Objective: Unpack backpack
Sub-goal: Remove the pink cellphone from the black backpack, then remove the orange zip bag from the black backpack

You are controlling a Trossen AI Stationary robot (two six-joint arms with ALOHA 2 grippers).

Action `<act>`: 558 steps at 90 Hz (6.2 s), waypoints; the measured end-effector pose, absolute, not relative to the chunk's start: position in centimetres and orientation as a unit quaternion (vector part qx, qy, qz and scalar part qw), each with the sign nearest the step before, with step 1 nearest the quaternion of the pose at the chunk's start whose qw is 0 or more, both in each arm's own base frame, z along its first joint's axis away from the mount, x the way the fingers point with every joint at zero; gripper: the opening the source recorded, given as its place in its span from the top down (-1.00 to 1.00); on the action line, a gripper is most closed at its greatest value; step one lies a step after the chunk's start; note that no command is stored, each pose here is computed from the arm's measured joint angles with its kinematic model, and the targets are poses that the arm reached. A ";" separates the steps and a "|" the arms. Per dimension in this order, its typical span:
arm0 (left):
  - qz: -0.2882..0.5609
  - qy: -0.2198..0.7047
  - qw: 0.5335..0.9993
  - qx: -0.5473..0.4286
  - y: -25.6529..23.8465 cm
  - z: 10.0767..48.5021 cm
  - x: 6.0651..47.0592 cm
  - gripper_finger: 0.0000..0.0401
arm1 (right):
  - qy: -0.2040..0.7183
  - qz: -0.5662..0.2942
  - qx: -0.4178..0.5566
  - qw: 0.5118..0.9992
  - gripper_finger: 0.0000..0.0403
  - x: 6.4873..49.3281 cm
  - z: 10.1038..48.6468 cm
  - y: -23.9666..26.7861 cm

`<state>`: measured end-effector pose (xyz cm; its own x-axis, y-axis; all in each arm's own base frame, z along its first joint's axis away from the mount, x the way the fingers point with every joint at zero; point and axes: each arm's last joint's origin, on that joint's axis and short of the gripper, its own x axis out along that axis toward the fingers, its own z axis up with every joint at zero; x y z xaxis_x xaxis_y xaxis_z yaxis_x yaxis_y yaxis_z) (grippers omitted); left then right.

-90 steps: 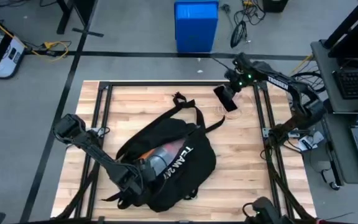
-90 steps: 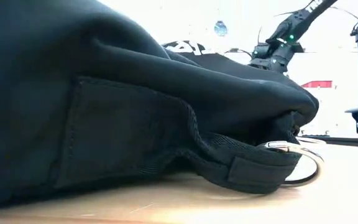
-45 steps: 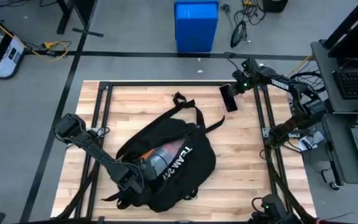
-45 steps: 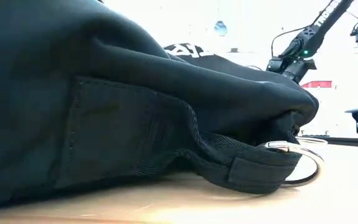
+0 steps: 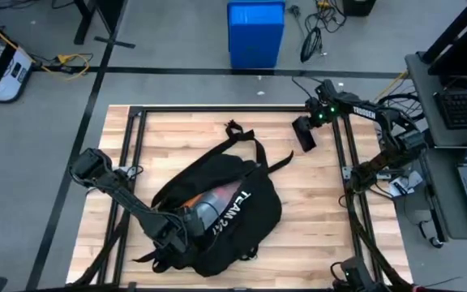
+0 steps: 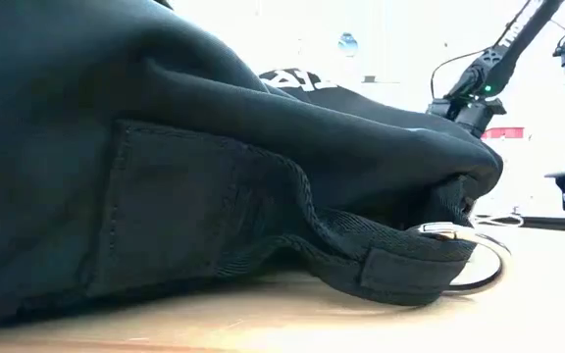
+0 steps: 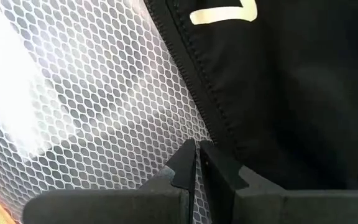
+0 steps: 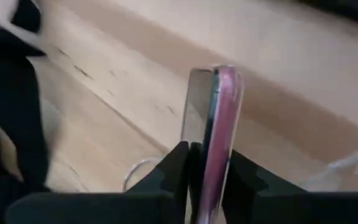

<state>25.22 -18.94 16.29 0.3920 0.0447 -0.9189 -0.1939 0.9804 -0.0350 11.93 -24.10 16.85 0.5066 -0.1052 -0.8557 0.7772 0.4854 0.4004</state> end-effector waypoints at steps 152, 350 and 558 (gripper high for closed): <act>0.059 0.559 0.823 -0.078 -19.0 16.3 25.2 0.94 | 0.409 -0.313 0.312 0.798 0.11 11.2 18.1 -23.1; 0.117 0.451 0.884 0.039 -18.4 16.8 26.2 0.51 | 0.352 0.000 0.025 0.936 0.56 40.4 21.4 7.4; 0.086 0.565 0.809 -0.138 -9.0 18.4 29.4 0.91 | 0.460 0.076 -0.126 0.876 0.88 36.2 21.9 11.1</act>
